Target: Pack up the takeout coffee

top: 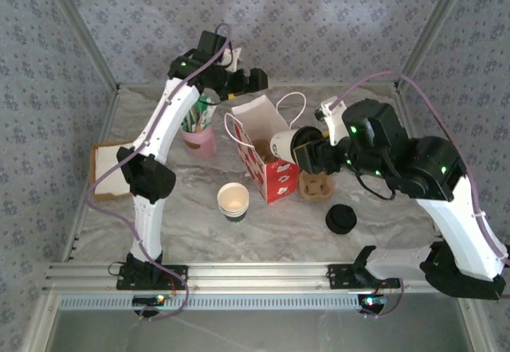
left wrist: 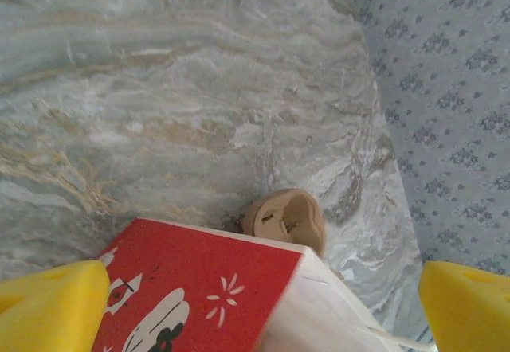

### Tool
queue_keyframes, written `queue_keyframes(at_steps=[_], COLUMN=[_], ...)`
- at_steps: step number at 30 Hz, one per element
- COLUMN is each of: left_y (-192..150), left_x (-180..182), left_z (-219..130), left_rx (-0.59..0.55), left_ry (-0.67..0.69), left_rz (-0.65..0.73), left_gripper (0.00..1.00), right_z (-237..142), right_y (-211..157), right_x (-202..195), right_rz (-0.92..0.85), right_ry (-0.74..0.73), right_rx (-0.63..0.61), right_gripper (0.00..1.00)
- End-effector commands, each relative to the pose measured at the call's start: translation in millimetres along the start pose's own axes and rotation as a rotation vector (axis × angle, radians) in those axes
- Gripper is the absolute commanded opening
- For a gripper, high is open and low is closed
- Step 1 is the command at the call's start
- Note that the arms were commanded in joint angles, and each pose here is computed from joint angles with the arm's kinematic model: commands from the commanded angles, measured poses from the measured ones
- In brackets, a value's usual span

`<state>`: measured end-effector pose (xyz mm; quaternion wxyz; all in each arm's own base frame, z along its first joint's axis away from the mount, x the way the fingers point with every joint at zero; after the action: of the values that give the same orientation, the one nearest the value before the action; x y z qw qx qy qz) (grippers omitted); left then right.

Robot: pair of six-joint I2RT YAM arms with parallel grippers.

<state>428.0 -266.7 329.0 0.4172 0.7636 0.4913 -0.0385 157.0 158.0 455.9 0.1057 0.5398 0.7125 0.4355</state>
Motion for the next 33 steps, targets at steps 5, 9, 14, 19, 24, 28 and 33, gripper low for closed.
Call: queue_keyframes(at_steps=[5, 9, 14, 19, 24, 28, 33], left_y=[-8, -17, -29, -44, -53, -63, -70], left_x=[-24, -29, -40, -45, -48, -58, -70], left_z=[-19, -18, -16, -11, -13, -15, -24], left_rx=[-0.063, -0.065, -0.052, -0.025, -0.05, -0.056, -0.064], left_ry=[-0.102, -0.133, -0.153, -0.15, -0.161, -0.201, -0.223], left_rz=[0.016, 0.011, 0.023, 0.019, 0.018, 0.022, 0.043], left_gripper=[0.99, 0.99, 0.99, 1.0, 0.99, 1.0, 1.0], right_z=[9, 17, 24, 29, 32, 37, 41], right_y=[14, 18, 18, 15, 15, 10, 3], right_x=[-6, -8, -9, -8, -9, -5, 0], right_rz=[0.012, 0.019, 0.02, 0.021, 0.019, -0.002, -0.043], right_ry=[-0.035, -0.047, -0.054, -0.054, -0.071, -0.074, -0.089], right_rx=[0.026, 0.048, 0.082, 0.119, 0.147, 0.188, 0.235], right_gripper=[0.66, 0.66, 0.66, 0.66, 0.65, 0.65, 0.64])
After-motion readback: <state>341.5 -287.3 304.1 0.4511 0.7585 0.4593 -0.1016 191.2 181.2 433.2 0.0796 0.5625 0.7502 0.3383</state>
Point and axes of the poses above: each hand's point on the last joint's axis, 136 mm out from that joint toward the fingers, its own z axis out along the fingers, its own x axis along the line the jaws close on, y = z × x, the point moved 6 cm from there along -z, back along the fingers, and after that the axes turned 15 degrees about z, right-handed, at the moved point
